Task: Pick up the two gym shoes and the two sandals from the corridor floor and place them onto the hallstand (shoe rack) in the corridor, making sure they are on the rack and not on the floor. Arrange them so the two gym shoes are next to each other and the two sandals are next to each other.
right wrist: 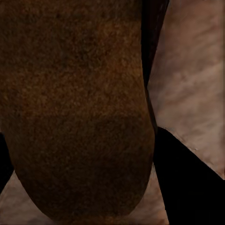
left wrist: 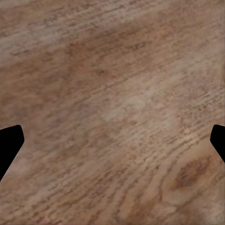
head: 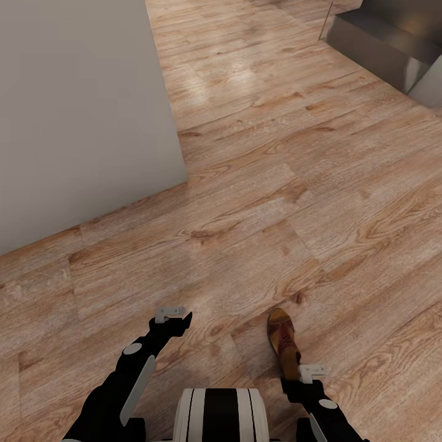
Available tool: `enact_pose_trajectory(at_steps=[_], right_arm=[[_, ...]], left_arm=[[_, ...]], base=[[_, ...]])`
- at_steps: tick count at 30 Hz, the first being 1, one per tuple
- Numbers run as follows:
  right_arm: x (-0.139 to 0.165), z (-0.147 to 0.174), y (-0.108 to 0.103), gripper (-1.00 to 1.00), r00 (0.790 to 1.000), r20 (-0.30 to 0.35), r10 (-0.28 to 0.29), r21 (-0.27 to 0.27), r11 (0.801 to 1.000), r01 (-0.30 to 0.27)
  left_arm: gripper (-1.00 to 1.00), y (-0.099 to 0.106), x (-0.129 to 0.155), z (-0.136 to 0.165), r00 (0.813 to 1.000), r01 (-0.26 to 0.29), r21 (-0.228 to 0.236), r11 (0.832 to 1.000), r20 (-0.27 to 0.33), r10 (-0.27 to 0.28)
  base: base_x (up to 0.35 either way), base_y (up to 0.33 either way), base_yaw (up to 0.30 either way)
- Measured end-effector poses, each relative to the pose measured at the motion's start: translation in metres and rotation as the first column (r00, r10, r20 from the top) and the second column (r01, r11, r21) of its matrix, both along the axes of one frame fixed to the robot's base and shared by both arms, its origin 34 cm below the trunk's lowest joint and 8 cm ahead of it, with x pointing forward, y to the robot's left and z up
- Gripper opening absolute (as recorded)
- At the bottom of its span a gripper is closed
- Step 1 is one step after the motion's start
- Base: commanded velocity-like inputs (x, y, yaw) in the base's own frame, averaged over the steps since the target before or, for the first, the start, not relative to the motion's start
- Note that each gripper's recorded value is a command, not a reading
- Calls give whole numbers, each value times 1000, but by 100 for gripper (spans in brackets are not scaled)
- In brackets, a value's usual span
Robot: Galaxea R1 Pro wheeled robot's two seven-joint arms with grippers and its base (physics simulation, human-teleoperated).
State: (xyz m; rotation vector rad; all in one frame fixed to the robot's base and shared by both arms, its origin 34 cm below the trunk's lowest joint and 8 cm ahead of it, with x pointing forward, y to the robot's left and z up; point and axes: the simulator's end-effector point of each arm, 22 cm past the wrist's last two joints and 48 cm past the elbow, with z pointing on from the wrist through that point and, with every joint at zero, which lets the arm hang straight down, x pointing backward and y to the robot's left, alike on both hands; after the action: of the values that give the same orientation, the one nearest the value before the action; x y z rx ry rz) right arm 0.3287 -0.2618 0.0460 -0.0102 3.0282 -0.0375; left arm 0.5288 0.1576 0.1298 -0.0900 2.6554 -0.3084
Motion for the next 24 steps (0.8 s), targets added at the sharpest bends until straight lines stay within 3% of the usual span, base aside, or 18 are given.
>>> enact_pose_trajectory(at_steps=[15,24], right_arm=[[2,1,1,-100,1000,5,0,5,1000,0],[19,11,1,-100,999,42,0,5,1000,0]], left_arm=[[100,-1,-3,0,1000,5,-1,1000,-19,-5],[100,-1,10,17,1000,5,-1,1000,17,-5]], base=[[0,0,0],[0,0,0]])
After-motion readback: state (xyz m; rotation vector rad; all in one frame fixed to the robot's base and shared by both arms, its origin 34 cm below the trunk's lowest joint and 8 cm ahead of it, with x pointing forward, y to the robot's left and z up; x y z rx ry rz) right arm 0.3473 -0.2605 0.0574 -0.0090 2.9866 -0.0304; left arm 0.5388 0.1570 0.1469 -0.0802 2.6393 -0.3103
